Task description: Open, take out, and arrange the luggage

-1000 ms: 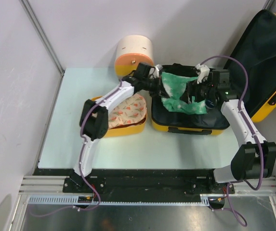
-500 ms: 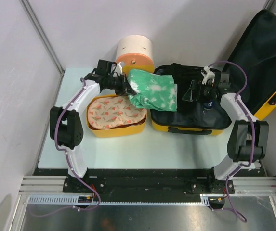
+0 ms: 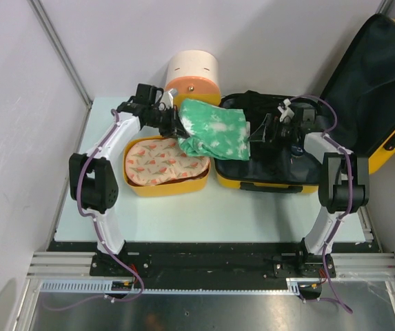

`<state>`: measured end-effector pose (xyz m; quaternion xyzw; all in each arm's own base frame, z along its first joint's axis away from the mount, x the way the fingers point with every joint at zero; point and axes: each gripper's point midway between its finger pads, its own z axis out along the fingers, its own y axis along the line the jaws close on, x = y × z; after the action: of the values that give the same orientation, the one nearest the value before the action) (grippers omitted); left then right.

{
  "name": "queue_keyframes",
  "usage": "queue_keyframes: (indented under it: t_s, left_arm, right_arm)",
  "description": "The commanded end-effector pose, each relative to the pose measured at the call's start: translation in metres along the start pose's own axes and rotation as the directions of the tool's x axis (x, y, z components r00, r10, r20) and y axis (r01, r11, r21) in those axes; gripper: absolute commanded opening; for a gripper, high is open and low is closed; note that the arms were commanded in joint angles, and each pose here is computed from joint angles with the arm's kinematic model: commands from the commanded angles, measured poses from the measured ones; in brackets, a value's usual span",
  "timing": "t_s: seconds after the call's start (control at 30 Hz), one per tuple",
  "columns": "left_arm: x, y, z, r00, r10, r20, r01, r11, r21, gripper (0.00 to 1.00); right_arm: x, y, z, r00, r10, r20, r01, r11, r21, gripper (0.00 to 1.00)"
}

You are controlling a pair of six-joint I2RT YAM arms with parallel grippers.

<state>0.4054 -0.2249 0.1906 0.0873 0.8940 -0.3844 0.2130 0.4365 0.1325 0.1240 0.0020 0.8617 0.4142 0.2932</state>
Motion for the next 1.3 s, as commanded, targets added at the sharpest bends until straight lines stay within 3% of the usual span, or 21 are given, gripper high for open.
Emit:
queue_keyframes:
  t_s: [0.0,0.27,0.7,0.77,0.87,0.9,0.97,1.0,1.07,1.27]
  left_arm:
    - [-0.022,0.028,-0.039,0.995,0.082,0.063,-0.073,0.987,-0.142,0.00]
    - [-0.028,0.049,-0.053,0.994,0.086,0.071,-0.070,0.977,-0.200,0.00]
    - [-0.027,0.056,-0.046,0.995,0.080,0.051,-0.068,0.977,-0.200,0.00]
    - [-0.029,0.055,-0.047,0.995,0.082,0.057,-0.069,0.977,-0.202,0.00]
    - [-0.031,0.050,-0.051,0.993,0.096,0.067,-0.081,0.976,-0.200,0.00]
    - [-0.033,0.048,-0.053,0.992,0.104,0.072,-0.088,0.976,-0.199,0.00]
    - [-0.039,0.037,-0.062,0.986,0.132,0.099,-0.111,0.975,-0.192,0.00]
    - [-0.042,0.031,-0.065,0.983,0.148,0.109,-0.126,0.974,-0.188,0.00]
    - [-0.045,0.017,-0.075,0.973,0.189,0.131,-0.165,0.970,-0.178,0.00]
    - [-0.036,-0.002,-0.112,0.938,0.297,0.176,-0.263,0.945,-0.196,0.00]
  right_arm:
    - [-0.001,0.026,0.021,1.000,-0.014,-0.007,0.014,0.993,-0.114,1.00]
    - [0.013,0.024,0.045,0.999,-0.023,-0.038,0.019,0.994,-0.106,1.00]
    - [0.025,0.081,0.058,0.992,0.043,-0.122,-0.081,0.943,-0.324,0.99]
    - [0.024,0.087,0.058,0.991,0.051,-0.126,-0.091,0.935,-0.342,0.95]
    - [0.014,0.097,0.052,0.994,0.049,-0.095,-0.081,0.931,-0.357,0.76]
    - [0.010,0.100,0.048,0.996,0.036,-0.080,-0.063,0.931,-0.359,0.61]
    - [0.000,0.111,0.038,1.000,-0.016,-0.022,0.008,0.935,-0.354,0.43]
    - [-0.001,0.115,0.036,1.000,-0.029,-0.011,0.024,0.937,-0.348,0.22]
    - [-0.008,0.131,0.026,0.997,-0.071,0.032,0.078,0.936,-0.344,0.01]
    - [-0.001,0.186,0.016,0.979,-0.189,0.072,0.203,0.917,-0.342,0.00]
